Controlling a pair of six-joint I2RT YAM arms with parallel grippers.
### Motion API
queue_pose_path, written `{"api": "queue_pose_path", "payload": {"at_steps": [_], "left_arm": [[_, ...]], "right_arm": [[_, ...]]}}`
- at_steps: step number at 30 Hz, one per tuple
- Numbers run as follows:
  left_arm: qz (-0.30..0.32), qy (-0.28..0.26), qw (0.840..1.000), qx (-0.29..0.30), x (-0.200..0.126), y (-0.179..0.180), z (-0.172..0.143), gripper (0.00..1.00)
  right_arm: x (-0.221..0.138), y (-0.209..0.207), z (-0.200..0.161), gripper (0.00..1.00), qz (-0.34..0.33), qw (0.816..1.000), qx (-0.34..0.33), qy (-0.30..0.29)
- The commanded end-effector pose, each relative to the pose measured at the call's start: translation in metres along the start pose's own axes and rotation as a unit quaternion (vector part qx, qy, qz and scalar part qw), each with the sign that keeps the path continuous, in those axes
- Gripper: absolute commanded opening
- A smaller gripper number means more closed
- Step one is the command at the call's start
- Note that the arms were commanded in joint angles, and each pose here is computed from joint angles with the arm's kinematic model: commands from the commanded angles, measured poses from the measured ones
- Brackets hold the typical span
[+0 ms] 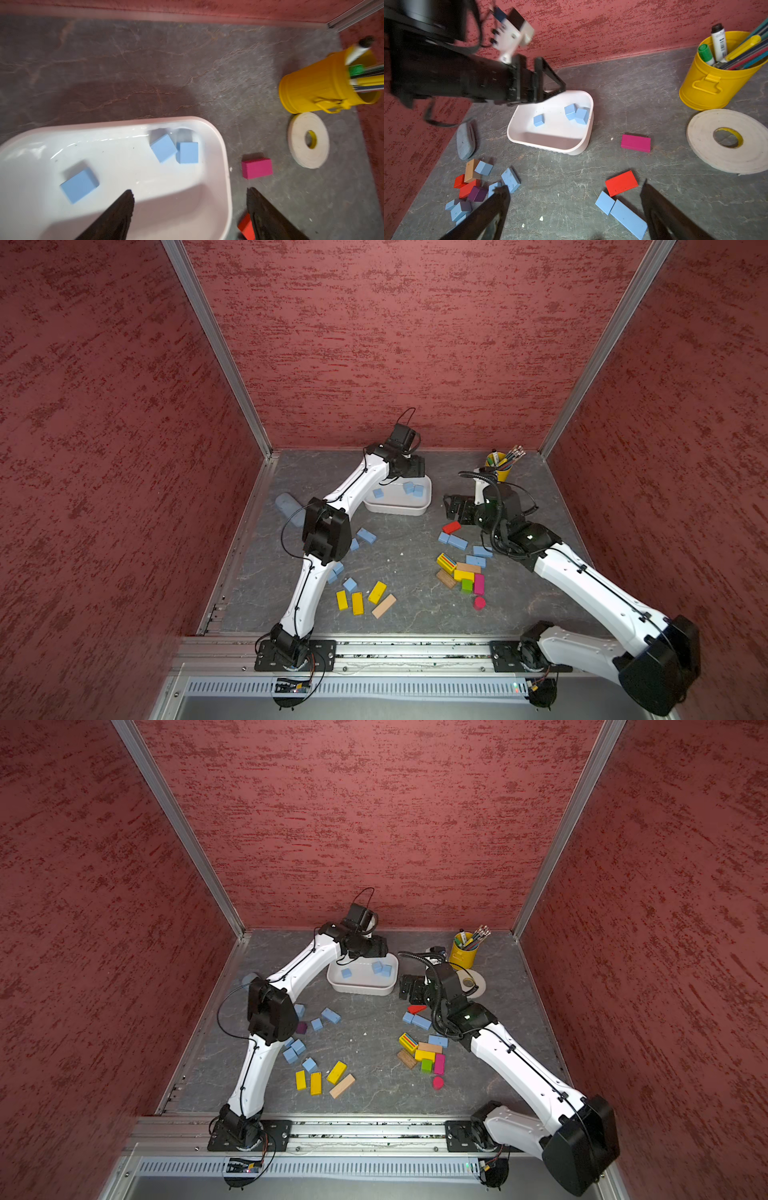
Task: Pick out the blue building blocks
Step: Place the building block in the storage box, then pick up the building block from the center of the board.
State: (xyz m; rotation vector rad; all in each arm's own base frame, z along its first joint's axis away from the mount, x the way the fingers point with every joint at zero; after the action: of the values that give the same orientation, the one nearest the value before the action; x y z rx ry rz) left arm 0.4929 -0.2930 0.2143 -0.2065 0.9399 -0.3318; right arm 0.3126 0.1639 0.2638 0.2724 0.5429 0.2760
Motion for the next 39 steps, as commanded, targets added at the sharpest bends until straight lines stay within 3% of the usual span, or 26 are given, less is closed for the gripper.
{"api": "queue_pose_path", "payload": {"at_steps": [1, 7, 19, 29, 39], "left_arm": [[-0.012, -0.071, 0.997, 0.012, -0.057, -0.010, 0.023, 0.91], [-0.005, -0.095, 0.995, 0.014, -0.113, 0.003, 0.003, 1.00], [-0.018, -0.082, 0.997, 0.001, -0.187, 0.062, -0.077, 1.00], [0.022, 0.027, 0.999, -0.026, -0.189, 0.118, -0.142, 1.00], [0.099, 0.105, 0.989, -0.030, -0.164, 0.150, -0.166, 1.00]], "right_arm": [[-0.010, 0.004, 0.012, 0.99, 0.010, 1.000, 0.013, -0.017], [-0.015, 0.004, 0.013, 0.99, 0.014, 1.000, 0.017, -0.020], [-0.020, 0.005, 0.012, 0.99, 0.021, 0.999, 0.023, -0.019], [-0.017, 0.007, 0.010, 0.99, 0.025, 0.999, 0.028, -0.014], [-0.017, 0.007, 0.008, 0.99, 0.028, 0.999, 0.032, -0.009]]}}
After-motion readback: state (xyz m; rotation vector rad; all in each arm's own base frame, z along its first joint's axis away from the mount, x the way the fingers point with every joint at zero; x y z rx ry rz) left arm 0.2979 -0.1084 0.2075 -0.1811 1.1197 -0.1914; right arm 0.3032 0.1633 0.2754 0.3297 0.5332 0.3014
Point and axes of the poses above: each gripper's point midway between its finger pads, its own x axis out along the fingers, its own y axis along the line the jaws close on, z = x × y, the point moved 3 cm from there along -x, back along the fingers, and after that the axes turned 2 degrees about -x, right-handed, at the moved point
